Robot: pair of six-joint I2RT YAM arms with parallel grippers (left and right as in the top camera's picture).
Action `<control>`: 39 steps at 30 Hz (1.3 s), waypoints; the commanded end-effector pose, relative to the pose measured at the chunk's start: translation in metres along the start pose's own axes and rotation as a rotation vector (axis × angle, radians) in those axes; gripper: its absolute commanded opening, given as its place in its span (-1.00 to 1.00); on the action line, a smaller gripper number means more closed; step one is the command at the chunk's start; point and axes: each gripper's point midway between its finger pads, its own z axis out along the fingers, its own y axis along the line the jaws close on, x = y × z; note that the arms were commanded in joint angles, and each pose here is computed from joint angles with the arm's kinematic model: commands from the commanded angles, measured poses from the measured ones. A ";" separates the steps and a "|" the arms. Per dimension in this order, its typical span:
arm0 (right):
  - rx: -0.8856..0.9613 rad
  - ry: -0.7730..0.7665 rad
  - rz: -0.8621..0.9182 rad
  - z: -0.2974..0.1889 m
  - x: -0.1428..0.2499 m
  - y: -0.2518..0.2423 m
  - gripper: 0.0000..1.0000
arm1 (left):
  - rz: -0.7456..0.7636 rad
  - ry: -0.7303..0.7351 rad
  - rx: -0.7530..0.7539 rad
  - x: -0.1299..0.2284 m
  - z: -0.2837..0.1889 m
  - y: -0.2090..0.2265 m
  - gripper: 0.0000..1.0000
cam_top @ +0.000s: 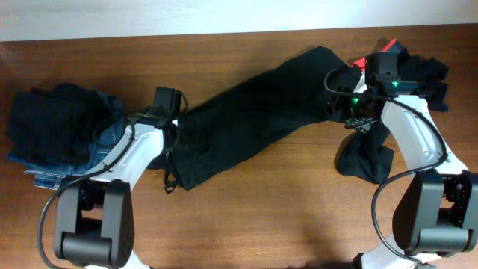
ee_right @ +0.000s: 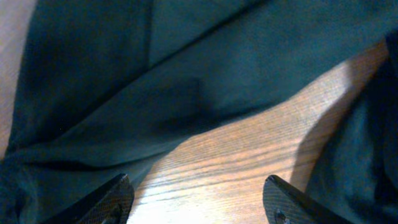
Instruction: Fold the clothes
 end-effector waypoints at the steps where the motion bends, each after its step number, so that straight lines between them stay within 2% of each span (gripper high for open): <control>1: 0.037 0.042 0.123 0.015 0.014 -0.010 0.51 | 0.018 0.012 0.006 -0.002 0.011 -0.004 -0.61; 4: 0.039 0.051 0.200 0.036 0.023 -0.020 0.51 | 0.017 0.013 0.006 -0.002 0.016 -0.004 -0.61; 7: -0.039 0.031 0.223 0.055 0.021 -0.015 0.50 | 0.019 0.018 0.005 -0.001 0.018 -0.005 -0.61; 8: -0.056 0.041 0.284 0.062 0.026 -0.016 0.50 | 0.019 0.019 0.005 -0.001 0.018 -0.005 -0.61; 11: -0.060 0.037 0.325 0.068 0.030 -0.019 0.46 | 0.019 0.018 0.005 -0.001 0.018 -0.005 -0.61; 13: -0.055 0.003 0.320 0.069 0.023 -0.021 0.25 | 0.019 0.018 0.005 -0.001 0.018 -0.005 -0.61; 14: -0.041 -0.019 0.317 0.069 0.019 -0.024 0.07 | 0.019 0.018 0.005 -0.001 0.018 -0.005 -0.61; 15: -0.029 -0.039 0.309 0.069 0.015 -0.026 -0.17 | 0.019 0.018 0.005 -0.001 0.018 -0.005 -0.61; 16: -0.042 -0.054 0.249 0.067 0.010 -0.024 -0.65 | 0.019 0.019 0.005 -0.001 0.018 -0.005 -0.61; 18: -0.040 -0.050 0.182 0.062 0.008 -0.022 -0.90 | 0.019 0.018 0.005 -0.001 0.018 -0.005 -0.62; 19: -0.033 -0.045 0.145 0.056 0.007 -0.020 -0.92 | 0.019 0.018 0.005 -0.001 0.018 -0.005 -0.61; 24: 0.116 -0.083 0.016 0.022 -0.012 -0.029 -0.92 | 0.019 0.018 0.004 -0.001 0.018 -0.005 -0.61; 27: 0.128 -0.086 -0.026 0.002 -0.022 -0.021 -0.92 | 0.019 0.017 0.004 -0.001 0.018 -0.005 -0.61; 29: 0.113 -0.071 -0.023 -0.001 -0.020 -0.017 0.01 | 0.019 0.016 0.004 -0.001 0.018 -0.004 -0.61; 30: 0.103 -0.062 -0.014 -0.001 -0.018 -0.015 0.11 | 0.019 0.016 0.004 -0.001 0.018 -0.005 -0.61; 32: 0.114 -0.039 0.060 0.004 -0.012 -0.020 0.11 | 0.018 0.014 0.005 -0.002 0.018 -0.005 -0.62; 35: 0.092 0.018 0.164 0.021 0.000 -0.021 0.26 | 0.018 0.010 0.006 -0.003 0.018 -0.005 -0.62; 39: 0.052 0.064 0.236 0.052 0.006 -0.021 0.27 | 0.017 0.008 0.006 -0.003 0.018 -0.005 -0.61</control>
